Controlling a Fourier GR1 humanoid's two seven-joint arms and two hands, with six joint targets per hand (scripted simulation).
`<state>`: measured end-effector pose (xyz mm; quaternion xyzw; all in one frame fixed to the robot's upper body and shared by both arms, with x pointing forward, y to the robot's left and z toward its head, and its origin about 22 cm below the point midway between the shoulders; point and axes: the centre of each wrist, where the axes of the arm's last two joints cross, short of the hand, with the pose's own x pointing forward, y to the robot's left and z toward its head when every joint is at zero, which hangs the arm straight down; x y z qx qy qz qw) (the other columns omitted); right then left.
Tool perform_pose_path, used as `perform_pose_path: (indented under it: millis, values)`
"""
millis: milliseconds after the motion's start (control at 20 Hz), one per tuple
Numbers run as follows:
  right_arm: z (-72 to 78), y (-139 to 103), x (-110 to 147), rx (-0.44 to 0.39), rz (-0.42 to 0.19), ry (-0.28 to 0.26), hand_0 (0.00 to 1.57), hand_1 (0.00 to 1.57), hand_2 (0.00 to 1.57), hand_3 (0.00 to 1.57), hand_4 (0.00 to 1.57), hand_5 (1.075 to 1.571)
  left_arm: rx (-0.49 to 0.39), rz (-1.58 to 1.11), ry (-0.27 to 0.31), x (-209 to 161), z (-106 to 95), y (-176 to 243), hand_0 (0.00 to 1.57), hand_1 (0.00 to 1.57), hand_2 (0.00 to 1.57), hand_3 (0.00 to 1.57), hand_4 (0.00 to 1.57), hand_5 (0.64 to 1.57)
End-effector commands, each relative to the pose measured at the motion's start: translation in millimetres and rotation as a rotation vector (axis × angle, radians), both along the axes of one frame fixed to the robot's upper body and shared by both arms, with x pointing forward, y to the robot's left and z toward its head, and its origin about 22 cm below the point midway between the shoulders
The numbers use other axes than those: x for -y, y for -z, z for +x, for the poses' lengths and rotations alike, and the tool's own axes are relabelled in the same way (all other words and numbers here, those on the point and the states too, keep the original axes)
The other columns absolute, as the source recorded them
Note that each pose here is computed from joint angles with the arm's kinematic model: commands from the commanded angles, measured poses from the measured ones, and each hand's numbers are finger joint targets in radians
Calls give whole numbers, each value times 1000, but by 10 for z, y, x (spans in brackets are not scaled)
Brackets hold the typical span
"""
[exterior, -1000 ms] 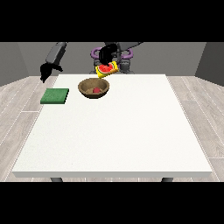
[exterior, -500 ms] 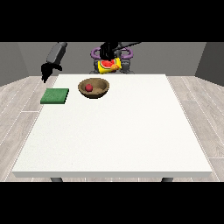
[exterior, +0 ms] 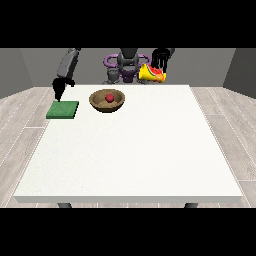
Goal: Pick the cup and pour the ball into the bowl, then pick the bowl and place it on the pad
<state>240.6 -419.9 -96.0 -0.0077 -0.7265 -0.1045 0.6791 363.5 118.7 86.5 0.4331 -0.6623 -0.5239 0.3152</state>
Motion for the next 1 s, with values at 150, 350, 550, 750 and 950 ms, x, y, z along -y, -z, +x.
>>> perform_pose_path:
  millis: [150,350,550,750,950]
  values:
    - [243,-190,-36,139,-10,72,0,0,351,301,714,1553,-128,-517,-1,-447,-383,793,1268,1268,1088,797,1397,1571]
    - [139,-218,103,175,-5,120,0,0,390,237,692,1546,-27,-703,77,-977,-396,820,1284,1284,1104,755,1422,1567]
    - [446,-375,-73,238,31,129,0,0,405,271,660,1552,-32,-953,210,-987,-249,730,969,969,917,570,1206,1545]
    - [573,-481,-188,322,49,103,0,0,290,0,0,1548,-207,-1077,247,-1011,-232,954,0,0,0,0,0,654]
    - [733,-643,-350,287,16,72,0,0,0,0,0,1571,-228,-1128,247,-1213,-171,975,0,0,0,0,0,643]
